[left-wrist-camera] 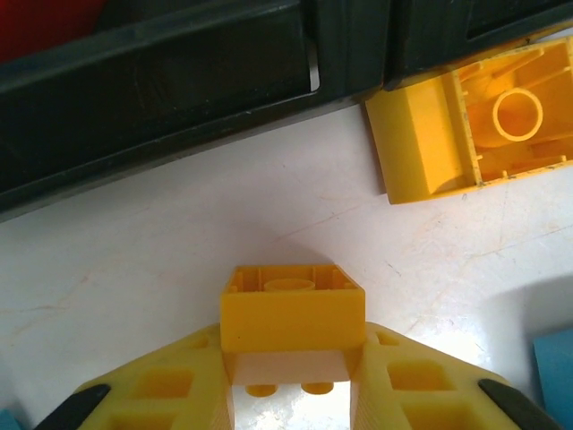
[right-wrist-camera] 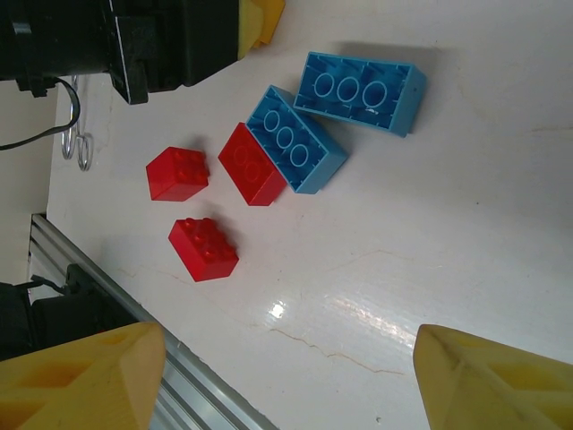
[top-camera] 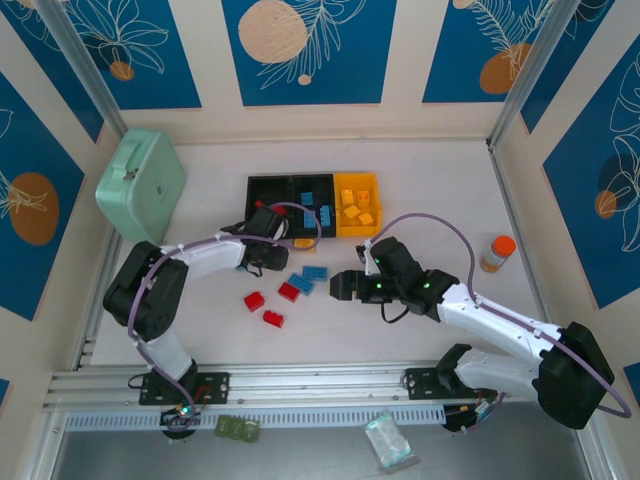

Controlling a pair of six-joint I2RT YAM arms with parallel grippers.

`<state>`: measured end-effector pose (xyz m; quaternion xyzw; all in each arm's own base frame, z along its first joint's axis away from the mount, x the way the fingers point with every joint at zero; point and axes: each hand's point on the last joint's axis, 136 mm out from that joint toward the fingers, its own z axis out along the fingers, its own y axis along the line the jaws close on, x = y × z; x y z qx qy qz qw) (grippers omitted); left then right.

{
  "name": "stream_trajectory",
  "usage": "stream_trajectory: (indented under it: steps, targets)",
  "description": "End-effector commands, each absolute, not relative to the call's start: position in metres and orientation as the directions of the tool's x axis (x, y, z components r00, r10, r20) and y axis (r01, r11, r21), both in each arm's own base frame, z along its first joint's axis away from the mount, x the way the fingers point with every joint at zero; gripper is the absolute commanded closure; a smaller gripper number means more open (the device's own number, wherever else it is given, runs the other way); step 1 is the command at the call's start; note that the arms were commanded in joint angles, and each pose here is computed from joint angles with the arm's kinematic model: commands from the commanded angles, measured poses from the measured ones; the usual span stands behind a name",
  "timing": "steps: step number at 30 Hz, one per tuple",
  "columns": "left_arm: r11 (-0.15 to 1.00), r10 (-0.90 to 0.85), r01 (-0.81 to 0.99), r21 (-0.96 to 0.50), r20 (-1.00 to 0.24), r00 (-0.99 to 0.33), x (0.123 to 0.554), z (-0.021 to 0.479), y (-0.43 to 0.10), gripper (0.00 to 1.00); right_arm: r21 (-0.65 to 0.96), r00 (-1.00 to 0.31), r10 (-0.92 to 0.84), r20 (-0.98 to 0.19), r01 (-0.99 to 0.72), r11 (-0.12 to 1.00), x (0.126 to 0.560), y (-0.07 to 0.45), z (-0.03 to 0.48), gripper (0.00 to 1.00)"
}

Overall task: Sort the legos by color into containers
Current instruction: Pick up the lego from the center of the table, then place the lego in the container.

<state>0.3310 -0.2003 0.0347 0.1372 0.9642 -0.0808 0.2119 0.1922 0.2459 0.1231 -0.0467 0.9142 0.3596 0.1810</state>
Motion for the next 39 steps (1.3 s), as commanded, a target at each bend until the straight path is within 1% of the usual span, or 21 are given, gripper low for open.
stream_trajectory:
  steps: [1, 6, 11, 15, 20, 24, 33, 39]
  targets:
    - [0.946, 0.216, 0.297, -0.128, -0.433, -0.875, 0.324, 0.048, -0.201, 0.72, 0.638, -0.924, 0.047, -0.380, -0.225, 0.737, 0.190, 0.244, 0.128, 0.26]
    - [0.936, 0.201, 0.302, -0.181, -0.430, -0.880, 0.310, 0.069, -0.210, 0.72, 0.627, -0.917, 0.067, -0.392, -0.214, 0.749, 0.194, 0.238, 0.130, 0.27]
    - [0.907, 0.173, 0.312, -0.285, -0.422, -0.890, 0.303, 0.093, -0.237, 0.73, 0.609, -0.917, 0.147, -0.371, -0.121, 0.784, 0.205, 0.212, 0.125, 0.26]
    - [0.891, 0.171, 0.326, -0.315, -0.433, -0.885, 0.309, 0.112, -0.261, 0.73, 0.622, -0.904, 0.227, -0.363, -0.053, 0.782, 0.211, 0.189, 0.127, 0.26]
    - [0.870, 0.162, 0.340, -0.358, -0.444, -0.881, 0.331, 0.131, -0.298, 0.73, 0.618, -0.884, 0.320, -0.341, 0.046, 0.785, 0.210, 0.160, 0.121, 0.27]
    - [0.862, 0.162, 0.346, -0.371, -0.446, -0.880, 0.354, 0.139, -0.323, 0.73, 0.621, -0.876, 0.364, -0.316, 0.099, 0.778, 0.205, 0.146, 0.115, 0.26]
    - [0.870, 0.152, 0.338, -0.358, -0.457, -0.876, 0.411, 0.138, -0.367, 0.73, 0.631, -0.863, 0.408, -0.298, 0.142, 0.762, 0.195, 0.133, 0.106, 0.26]
    - [0.865, 0.149, 0.348, -0.360, -0.478, -0.865, 0.439, 0.138, -0.391, 0.73, 0.630, -0.863, 0.416, -0.287, 0.156, 0.760, 0.194, 0.131, 0.102, 0.27]
